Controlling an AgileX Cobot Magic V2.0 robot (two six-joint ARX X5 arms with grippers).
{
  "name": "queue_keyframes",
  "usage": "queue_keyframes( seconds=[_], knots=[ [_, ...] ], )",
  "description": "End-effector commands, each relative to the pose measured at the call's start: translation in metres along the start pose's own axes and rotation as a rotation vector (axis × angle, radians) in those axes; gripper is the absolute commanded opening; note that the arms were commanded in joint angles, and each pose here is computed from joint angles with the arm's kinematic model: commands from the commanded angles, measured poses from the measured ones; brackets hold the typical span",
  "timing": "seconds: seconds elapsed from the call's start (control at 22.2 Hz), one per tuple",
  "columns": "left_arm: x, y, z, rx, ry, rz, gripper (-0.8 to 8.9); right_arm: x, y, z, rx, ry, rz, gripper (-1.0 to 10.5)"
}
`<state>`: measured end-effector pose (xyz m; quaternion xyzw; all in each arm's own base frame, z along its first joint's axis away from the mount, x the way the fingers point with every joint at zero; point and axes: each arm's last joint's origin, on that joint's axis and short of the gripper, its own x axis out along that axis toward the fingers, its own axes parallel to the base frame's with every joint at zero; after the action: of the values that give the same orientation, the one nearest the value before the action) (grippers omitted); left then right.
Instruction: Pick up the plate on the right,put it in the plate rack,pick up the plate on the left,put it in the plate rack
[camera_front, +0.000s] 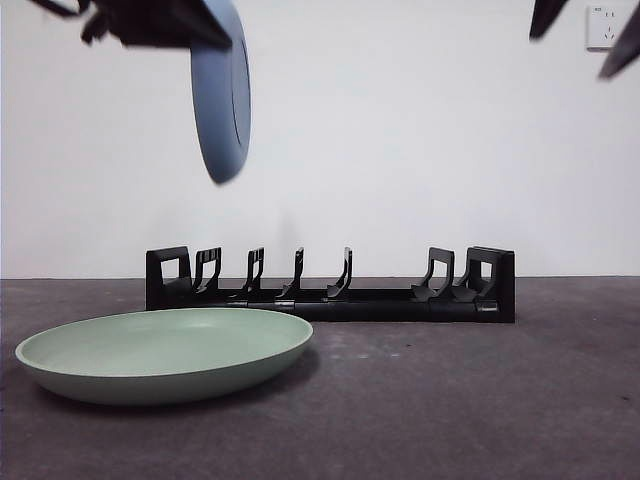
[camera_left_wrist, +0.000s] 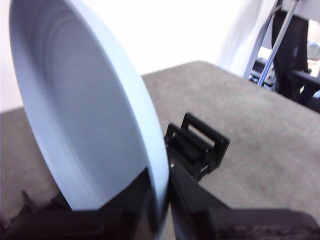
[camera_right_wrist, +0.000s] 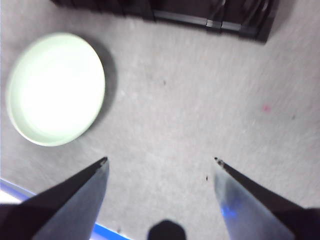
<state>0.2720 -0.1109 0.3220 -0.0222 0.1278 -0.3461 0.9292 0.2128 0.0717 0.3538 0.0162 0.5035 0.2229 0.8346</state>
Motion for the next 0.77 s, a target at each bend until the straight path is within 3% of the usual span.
queue_keyframes(
  seconds=[0.05,0.36,0.77],
  knots=[
    [0.012,0.009,-0.006,0.002,-0.003,0.006,-0.08,0.014,0.001,-0.006,0.001,0.036,0.011,3.5],
    [0.049,0.032,-0.04,0.01,0.092,0.024,-0.08,0.037,0.009,-0.016,-0.023,0.069,0.035,3.5],
    [0.066,0.04,-0.063,0.038,0.16,0.031,-0.08,0.04,0.021,-0.016,-0.06,0.058,0.056,3.5]
  ],
)
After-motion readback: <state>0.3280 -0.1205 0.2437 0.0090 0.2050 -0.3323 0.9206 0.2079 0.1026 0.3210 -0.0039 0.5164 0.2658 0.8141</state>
